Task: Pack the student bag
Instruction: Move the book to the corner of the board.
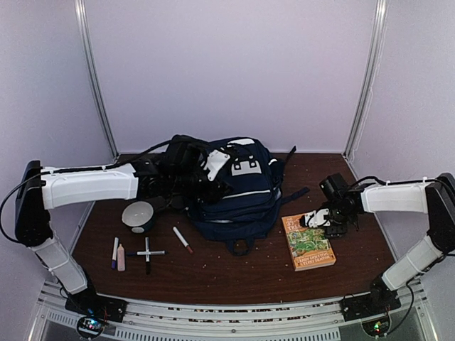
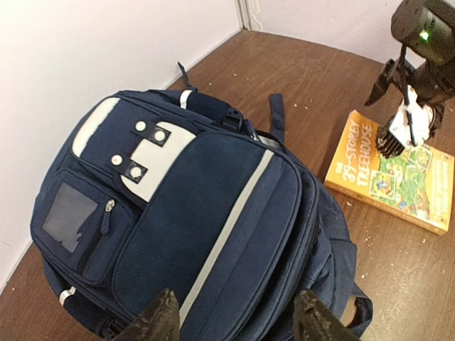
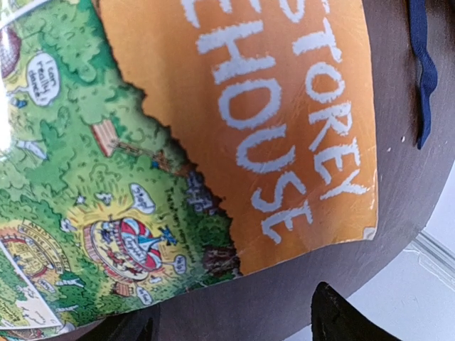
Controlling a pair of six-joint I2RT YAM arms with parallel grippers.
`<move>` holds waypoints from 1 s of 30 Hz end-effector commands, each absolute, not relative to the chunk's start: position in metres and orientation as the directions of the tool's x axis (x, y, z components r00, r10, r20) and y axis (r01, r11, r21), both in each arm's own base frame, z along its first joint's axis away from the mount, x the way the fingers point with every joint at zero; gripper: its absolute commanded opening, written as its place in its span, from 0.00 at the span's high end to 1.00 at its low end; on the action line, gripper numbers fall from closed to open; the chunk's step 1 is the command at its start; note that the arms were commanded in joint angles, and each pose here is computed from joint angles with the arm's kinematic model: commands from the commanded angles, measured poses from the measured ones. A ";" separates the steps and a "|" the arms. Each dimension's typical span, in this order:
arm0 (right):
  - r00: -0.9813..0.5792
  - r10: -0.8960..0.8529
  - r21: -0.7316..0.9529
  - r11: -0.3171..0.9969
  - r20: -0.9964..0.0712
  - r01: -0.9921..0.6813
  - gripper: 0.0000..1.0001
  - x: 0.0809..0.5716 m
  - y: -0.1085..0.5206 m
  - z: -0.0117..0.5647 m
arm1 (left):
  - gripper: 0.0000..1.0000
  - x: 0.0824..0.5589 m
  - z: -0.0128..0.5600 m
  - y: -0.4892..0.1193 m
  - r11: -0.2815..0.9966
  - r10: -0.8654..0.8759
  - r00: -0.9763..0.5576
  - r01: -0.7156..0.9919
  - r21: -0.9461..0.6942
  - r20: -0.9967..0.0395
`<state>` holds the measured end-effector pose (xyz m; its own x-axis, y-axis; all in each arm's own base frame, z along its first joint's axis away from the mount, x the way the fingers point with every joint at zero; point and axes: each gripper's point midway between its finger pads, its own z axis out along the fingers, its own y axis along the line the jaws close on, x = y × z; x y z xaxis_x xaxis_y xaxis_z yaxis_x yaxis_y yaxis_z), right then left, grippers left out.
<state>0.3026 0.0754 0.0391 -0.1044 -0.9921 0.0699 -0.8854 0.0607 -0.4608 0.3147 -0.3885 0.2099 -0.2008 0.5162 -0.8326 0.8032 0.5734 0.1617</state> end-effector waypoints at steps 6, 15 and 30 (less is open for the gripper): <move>-0.238 -0.966 -0.509 0.258 -0.105 -0.822 0.27 0.335 0.097 0.064 | 0.41 0.309 0.237 -0.384 0.614 0.438 -0.247 0.785 0.087 -0.865; -0.467 -0.818 -0.542 0.574 -0.336 -0.614 0.23 0.351 0.056 0.144 | 0.35 0.293 0.244 -0.434 0.578 0.387 -0.356 0.813 -0.077 -0.851; -0.837 -0.347 0.306 0.815 -0.422 -0.492 0.44 0.331 0.119 0.104 | 0.45 0.272 0.199 -0.507 0.342 0.453 -0.360 0.915 -0.214 -0.816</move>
<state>0.3514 0.1070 0.1196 -0.7317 -0.4715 -0.4923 -0.5744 0.8153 0.0728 0.2872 -0.4887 0.1889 -0.4215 0.4354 -0.7955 0.8673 0.4497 -0.2134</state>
